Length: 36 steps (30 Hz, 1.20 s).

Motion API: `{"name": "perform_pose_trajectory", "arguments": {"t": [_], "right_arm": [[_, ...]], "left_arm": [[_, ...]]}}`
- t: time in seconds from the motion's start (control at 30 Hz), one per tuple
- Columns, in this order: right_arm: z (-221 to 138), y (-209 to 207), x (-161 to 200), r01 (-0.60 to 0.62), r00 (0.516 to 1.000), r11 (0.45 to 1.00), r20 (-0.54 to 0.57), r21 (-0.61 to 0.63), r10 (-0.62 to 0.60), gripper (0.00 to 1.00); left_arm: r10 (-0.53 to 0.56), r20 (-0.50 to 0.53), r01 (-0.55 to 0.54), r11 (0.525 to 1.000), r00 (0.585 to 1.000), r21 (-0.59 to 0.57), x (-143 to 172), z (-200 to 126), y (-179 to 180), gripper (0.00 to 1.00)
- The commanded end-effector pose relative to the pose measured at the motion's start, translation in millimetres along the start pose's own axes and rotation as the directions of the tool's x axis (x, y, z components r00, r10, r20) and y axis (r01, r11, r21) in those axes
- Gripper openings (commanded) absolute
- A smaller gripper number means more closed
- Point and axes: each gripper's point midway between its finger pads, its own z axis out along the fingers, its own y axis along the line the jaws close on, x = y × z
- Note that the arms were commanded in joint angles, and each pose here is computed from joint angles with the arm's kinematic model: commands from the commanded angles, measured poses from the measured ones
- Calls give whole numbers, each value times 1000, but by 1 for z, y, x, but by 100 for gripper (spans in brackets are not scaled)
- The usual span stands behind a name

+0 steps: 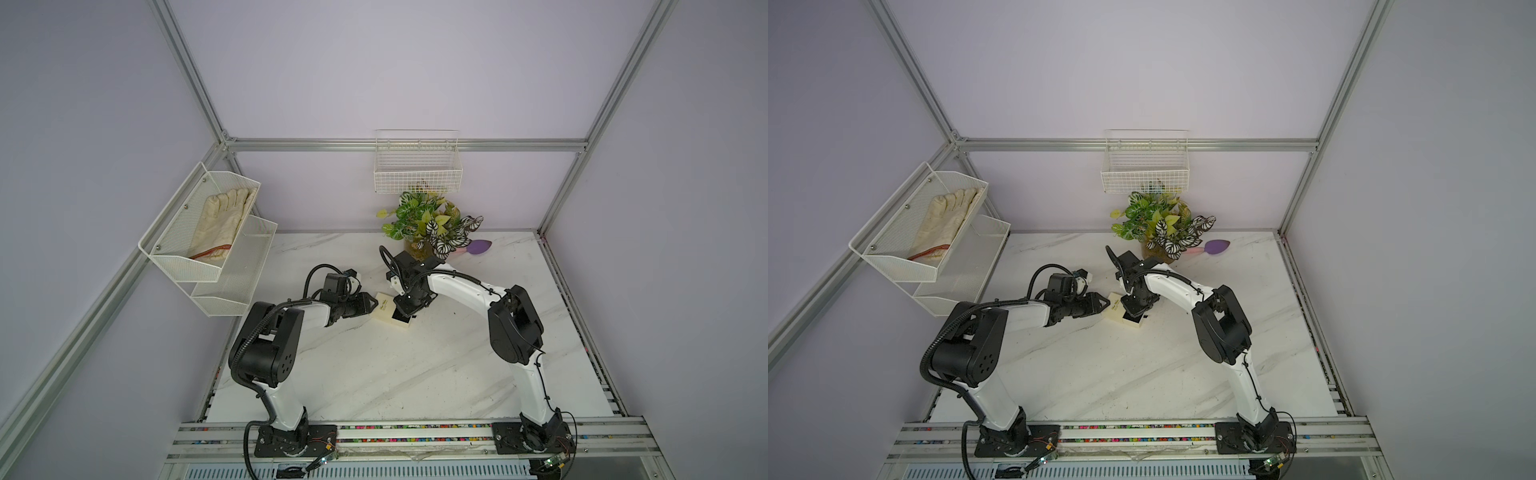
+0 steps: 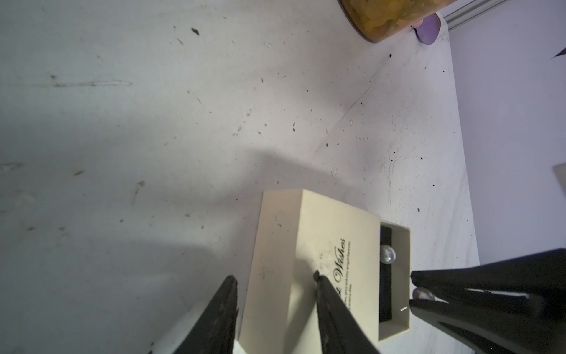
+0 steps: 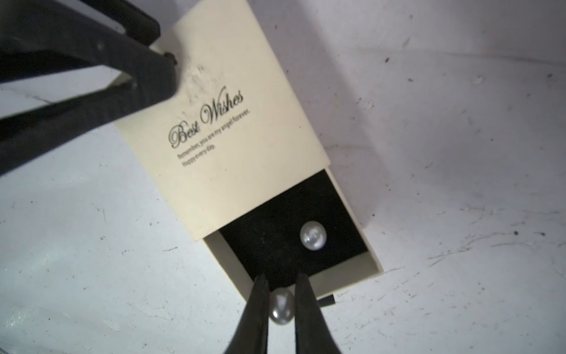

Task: Place the earrings into the drawer-style jewelry box
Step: Insert the earring into the inner lining.

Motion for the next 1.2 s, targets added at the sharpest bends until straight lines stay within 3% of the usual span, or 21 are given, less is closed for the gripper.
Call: {"name": "perform_pose_trajectory", "arguments": {"t": [0.0,1.17], "right_arm": [[2,1,-2,13,1000,1000,-6,24,-13,0],[21,-2,2,27,999,991,-41,134,-22,0]], "left_arm": [[23,11,-23,1000,1000,-3,-11,5,1,42],[22,2,-22,1000,1000,7,-9,7,0,42]]}}
